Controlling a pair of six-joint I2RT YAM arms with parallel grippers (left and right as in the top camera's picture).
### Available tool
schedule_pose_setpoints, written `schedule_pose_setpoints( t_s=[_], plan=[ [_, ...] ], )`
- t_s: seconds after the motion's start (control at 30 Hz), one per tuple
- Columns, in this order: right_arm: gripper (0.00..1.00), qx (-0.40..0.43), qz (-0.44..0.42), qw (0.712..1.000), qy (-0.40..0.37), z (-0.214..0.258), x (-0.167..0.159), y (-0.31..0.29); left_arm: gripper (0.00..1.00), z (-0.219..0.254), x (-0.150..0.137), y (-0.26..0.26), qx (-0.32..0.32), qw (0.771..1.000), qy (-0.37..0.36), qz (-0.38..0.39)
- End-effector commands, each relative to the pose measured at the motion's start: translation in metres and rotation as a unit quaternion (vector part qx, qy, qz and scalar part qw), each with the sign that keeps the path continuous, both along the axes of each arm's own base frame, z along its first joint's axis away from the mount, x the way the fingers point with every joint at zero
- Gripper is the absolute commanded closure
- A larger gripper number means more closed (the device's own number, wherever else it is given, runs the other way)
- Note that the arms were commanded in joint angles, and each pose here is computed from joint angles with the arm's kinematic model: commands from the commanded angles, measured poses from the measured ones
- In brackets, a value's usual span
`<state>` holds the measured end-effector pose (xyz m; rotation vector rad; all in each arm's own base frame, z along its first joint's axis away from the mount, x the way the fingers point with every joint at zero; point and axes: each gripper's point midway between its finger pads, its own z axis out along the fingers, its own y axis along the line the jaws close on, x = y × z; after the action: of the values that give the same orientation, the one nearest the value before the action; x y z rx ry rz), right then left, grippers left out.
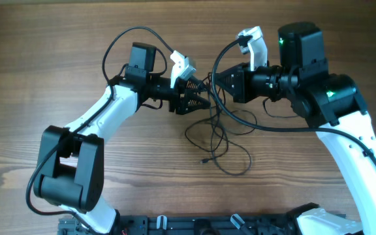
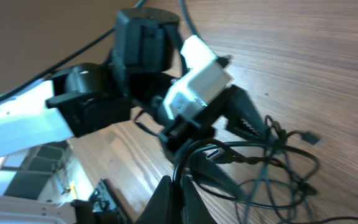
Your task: Untangle cables
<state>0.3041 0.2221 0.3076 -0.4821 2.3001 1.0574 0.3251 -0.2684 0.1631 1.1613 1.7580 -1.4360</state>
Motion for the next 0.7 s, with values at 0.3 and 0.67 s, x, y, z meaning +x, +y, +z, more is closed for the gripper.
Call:
schedule_pose_setpoints(
  t_s=[0.3,0.67],
  plan=[
    [0.96,0.035,0.039,0.998,-0.023,0.022,-0.012,0.008,0.96,0.004,-0.006,-0.019,-0.007,0.999,-0.037,-0.024],
    [0.96,-0.148,-0.151,0.977,0.004,-0.031,0.020,-0.060,0.96,-0.014,0.064,0.082,0.050,0.982,0.059,0.172]
  ],
)
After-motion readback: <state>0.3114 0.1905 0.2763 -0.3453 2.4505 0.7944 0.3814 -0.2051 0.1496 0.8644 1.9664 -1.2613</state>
